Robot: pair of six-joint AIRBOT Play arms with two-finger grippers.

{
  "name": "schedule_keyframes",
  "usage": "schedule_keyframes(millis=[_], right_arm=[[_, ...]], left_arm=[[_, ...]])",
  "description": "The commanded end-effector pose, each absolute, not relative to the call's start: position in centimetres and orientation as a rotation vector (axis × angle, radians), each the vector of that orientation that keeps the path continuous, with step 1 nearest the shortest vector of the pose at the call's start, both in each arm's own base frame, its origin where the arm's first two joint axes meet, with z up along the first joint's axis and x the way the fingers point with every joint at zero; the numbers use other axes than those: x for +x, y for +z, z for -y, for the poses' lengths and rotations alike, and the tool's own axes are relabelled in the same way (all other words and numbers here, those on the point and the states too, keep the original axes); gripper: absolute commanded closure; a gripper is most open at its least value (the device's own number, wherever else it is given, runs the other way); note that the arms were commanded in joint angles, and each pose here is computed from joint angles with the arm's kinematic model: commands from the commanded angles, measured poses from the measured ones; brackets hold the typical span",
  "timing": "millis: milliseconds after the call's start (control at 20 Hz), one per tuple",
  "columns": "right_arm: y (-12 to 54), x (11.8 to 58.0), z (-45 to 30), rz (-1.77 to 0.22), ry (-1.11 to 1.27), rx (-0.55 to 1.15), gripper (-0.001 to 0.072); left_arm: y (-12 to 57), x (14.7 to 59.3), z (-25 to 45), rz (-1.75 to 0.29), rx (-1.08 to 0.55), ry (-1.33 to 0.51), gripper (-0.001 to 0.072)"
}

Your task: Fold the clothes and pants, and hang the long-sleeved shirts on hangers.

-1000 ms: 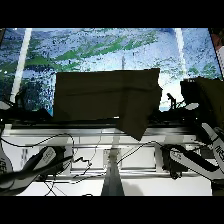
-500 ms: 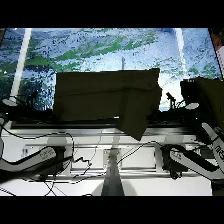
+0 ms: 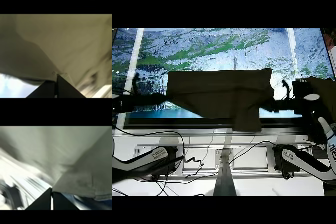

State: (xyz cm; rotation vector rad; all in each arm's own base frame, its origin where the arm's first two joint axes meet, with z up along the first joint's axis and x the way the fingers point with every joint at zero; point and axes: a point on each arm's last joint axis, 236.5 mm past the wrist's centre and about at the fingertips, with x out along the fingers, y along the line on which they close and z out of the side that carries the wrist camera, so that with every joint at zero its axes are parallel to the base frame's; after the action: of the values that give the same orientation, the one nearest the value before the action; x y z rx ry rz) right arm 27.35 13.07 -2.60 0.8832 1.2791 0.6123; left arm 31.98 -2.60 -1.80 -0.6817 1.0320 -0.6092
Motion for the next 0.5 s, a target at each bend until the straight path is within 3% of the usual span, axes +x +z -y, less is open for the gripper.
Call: schedule_keyframes(millis=[0, 200, 450], right_arm=[[4.1, 35.5, -12.6, -0.968, 0.591, 0.979, 0.0705], [6.3, 45.7, -7.6, -0.637, 0.245, 0.806, 0.0705], [4.8, 51.8, -4.1, -0.457, -0.051, 0.697, 0.0695]], left_arm=[[4.6, 38.6, 1.7, -0.706, -0.781, -0.581, 0.0689], [2.7, 42.9, -1.0, -0.653, -0.719, -0.33, 0.0689], [-0.4, 46.2, -1.9, -0.635, -0.603, -0.104, 0.0686]])
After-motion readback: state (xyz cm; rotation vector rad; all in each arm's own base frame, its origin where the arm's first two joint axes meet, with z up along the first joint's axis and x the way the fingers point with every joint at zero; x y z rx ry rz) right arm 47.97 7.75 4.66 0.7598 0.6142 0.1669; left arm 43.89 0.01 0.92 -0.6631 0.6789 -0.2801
